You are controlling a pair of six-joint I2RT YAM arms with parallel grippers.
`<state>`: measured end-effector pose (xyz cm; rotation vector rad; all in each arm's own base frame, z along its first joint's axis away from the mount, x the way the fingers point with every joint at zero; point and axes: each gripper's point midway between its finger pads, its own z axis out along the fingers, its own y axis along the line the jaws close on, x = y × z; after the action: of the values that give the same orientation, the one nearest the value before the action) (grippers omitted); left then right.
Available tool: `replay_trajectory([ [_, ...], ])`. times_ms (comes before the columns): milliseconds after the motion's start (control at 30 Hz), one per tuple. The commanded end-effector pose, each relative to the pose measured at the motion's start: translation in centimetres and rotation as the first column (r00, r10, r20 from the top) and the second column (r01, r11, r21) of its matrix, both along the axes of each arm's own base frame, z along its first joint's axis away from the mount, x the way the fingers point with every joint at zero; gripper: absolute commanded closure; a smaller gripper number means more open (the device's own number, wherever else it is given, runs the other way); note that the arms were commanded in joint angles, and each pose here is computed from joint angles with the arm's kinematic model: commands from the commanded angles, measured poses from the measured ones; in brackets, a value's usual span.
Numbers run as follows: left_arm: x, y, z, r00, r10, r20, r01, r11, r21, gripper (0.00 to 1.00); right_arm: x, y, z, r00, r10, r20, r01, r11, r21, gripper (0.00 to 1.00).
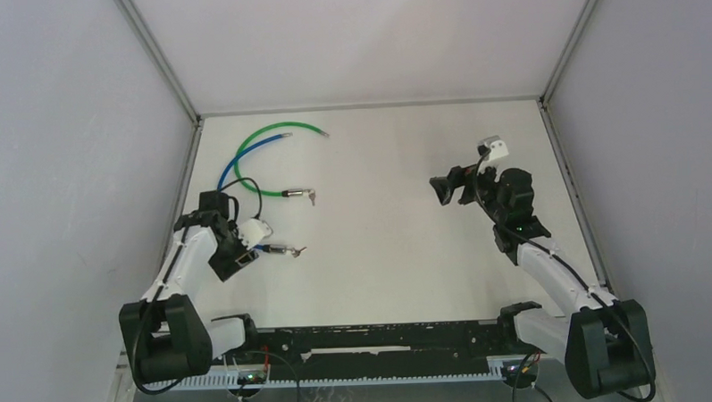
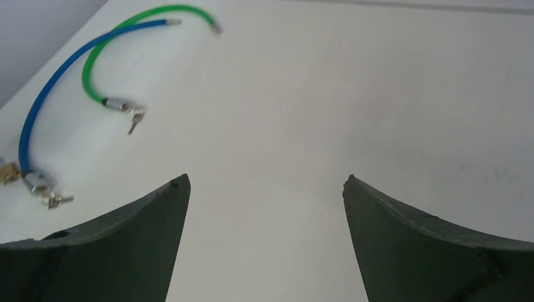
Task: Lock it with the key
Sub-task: Pick up the lock from the center of the board.
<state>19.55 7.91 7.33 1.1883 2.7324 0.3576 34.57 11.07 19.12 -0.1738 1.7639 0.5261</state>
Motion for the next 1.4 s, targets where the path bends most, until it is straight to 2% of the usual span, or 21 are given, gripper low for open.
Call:
replay_trajectory([
  [0, 1.4, -0.8, -0.4, 0.932, -0.357, -0.066, 0.357, 0.934, -0.023, 0.27, -0.3, 2.6, 1.9, 0.990, 0.122, 0.073, -0.117, 0.991, -0.064, 0.02],
  [67, 2.3, -1.4, -0.8, 0.910, -0.402, -0.102, 0.395, 0.915, -0.080, 0.17, -0.6, 3.3, 1.7, 0.987, 0.148, 0.070, -0.142, 0.987, -0.076, 0.02],
  [167, 2.9, -1.8, -0.9, 0.853, -0.504, -0.135, 0.491, 0.863, -0.116, 0.14, -1.0, 4.0, 1.9, 0.982, 0.177, 0.068, -0.169, 0.980, -0.101, 0.02],
  [233, 2.9, -1.6, -0.8, 0.810, -0.568, -0.145, 0.558, 0.823, -0.106, 0.16, -1.3, 4.3, 2.1, 0.980, 0.185, 0.075, -0.175, 0.977, -0.119, 0.02],
  [267, 2.4, -1.6, -0.7, 0.774, -0.611, -0.163, 0.601, 0.791, -0.110, 0.20, -1.3, 4.2, 2.3, 0.981, 0.177, 0.080, -0.167, 0.978, -0.122, 0.02],
  [300, 2.1, -1.5, -0.7, 0.732, -0.658, -0.176, 0.648, 0.753, -0.115, 0.30, -1.4, 4.2, 2.4, 0.981, 0.176, 0.082, -0.165, 0.979, -0.122, 0.02],
  [333, 2.0, -1.5, -0.7, 0.709, -0.685, -0.168, 0.674, 0.728, -0.122, 0.31, -1.5, 4.2, 2.5, 0.981, 0.176, 0.084, -0.165, 0.979, -0.122, 0.02],
  [367, 1.8, -1.8, -0.7, 0.677, -0.720, -0.153, 0.706, 0.694, -0.140, 0.31, -1.6, 4.3, 2.6, 0.979, 0.182, 0.094, -0.169, 0.977, -0.133, 0.02],
  [467, 1.4, -3.2, -0.9, 0.536, -0.839, -0.097, 0.819, 0.544, -0.184, 0.29, -1.9, 4.2, 3.0, 0.977, 0.185, 0.105, -0.169, 0.975, -0.146, 0.02],
  [533, 1.8, -3.9, -1.2, 0.508, -0.860, -0.057, 0.839, 0.509, -0.195, 0.28, -2.1, 4.3, 2.9, 0.976, 0.191, 0.102, -0.175, 0.973, -0.151, 0.02],
  [633, 1.7, -3.7, -1.8, 0.479, -0.873, -0.091, 0.845, 0.487, -0.220, 0.29, -2.1, 4.3, 2.9, 0.976, 0.191, 0.106, -0.173, 0.971, -0.162, 0.02],
  [733, 2.4, -4.0, -2.1, 0.487, -0.871, -0.062, 0.848, 0.489, -0.205, 0.31, -2.0, 4.5, 3.0, 0.974, 0.196, 0.111, -0.177, 0.970, -0.166, 0.02],
  [933, 4.1, -3.9, -3.0, 0.481, -0.874, -0.066, 0.857, 0.484, -0.177, 0.43, -2.3, 5.5, 2.6, 0.965, 0.237, 0.113, -0.213, 0.958, -0.189, 0.02],
  [1033, 3.7, -3.1, -3.9, 0.428, -0.894, -0.129, 0.875, 0.446, -0.189, 0.47, -2.5, 6.0, 2.4, 0.960, 0.256, 0.112, -0.230, 0.952, -0.204, 0.02],
  [1167, 3.8, -3.0, -4.8, 0.385, -0.911, -0.148, 0.890, 0.409, -0.200, 0.47, -2.5, 6.3, 2.1, 0.957, 0.266, 0.112, -0.237, 0.946, -0.220, 0.02],
  [1367, 4.6, -2.9, -5.6, 0.383, -0.911, -0.154, 0.895, 0.407, -0.183, 0.44, -2.6, 7.0, 1.5, 0.952, 0.293, 0.092, -0.266, 0.937, -0.228, 0.02],
])
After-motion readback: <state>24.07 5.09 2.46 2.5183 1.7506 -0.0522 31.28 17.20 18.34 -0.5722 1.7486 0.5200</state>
